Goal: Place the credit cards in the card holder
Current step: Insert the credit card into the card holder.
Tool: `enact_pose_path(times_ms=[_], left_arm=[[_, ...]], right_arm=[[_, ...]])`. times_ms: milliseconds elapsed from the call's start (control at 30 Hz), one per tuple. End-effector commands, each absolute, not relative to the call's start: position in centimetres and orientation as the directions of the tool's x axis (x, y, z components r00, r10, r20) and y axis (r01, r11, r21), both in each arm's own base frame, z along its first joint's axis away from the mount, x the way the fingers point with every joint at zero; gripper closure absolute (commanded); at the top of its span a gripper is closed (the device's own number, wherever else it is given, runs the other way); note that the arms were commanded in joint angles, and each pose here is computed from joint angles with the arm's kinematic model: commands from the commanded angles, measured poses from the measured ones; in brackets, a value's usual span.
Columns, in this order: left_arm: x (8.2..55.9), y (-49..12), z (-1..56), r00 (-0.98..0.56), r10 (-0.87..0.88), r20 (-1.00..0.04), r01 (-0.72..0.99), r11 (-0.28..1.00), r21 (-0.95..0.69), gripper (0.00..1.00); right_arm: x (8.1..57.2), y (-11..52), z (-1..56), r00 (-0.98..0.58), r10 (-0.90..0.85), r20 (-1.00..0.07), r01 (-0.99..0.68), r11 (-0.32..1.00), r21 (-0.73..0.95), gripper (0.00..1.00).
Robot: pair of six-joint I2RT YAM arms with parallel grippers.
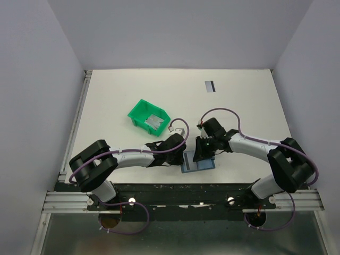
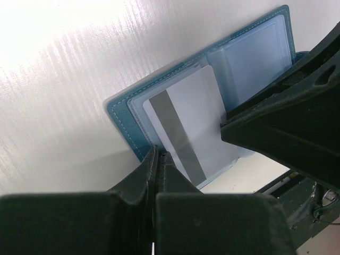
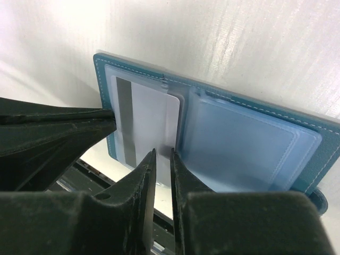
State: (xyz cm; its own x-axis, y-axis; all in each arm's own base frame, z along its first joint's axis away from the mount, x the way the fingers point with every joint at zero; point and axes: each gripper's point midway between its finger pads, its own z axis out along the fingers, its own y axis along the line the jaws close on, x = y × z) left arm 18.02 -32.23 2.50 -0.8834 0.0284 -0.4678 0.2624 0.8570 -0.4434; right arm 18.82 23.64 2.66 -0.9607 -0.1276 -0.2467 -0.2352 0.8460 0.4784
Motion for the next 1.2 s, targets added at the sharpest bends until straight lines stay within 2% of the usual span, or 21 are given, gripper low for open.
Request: enact_pose_path(times_ms=[0,300,667,1167], left_arm=[[16.1,-29.2,-0.5,-0.916,0.089,-0.390,0.238,0.905,-0.353,1.00],[16.9,-29.5,2.6,-0.890,0.058,-0.452,0.251,0.890,-0.380,1.00],[17.4,-29.9,5.2,-0.866,0.043,-0.499,0.278,0.870,-0.407,1.00],[16.4,-29.3,1.1,-0.901,0.080,-0.427,0.253,0.895,-0.367,1.00]], right_arm=[[18.7,25.1,3.2,-0.959,-0.135,-0.248,-0.252,0.804,0.538,0.76],[18.3,25.3,2.5,-0.966,-0.127,-0.226,-0.236,0.794,0.560,0.76],[18.8,24.7,3.7,-0.953,-0.100,-0.285,-0.246,0.805,0.541,0.76],[19.1,24.2,2.6,-0.960,-0.106,-0.257,-0.225,0.839,0.495,0.73]])
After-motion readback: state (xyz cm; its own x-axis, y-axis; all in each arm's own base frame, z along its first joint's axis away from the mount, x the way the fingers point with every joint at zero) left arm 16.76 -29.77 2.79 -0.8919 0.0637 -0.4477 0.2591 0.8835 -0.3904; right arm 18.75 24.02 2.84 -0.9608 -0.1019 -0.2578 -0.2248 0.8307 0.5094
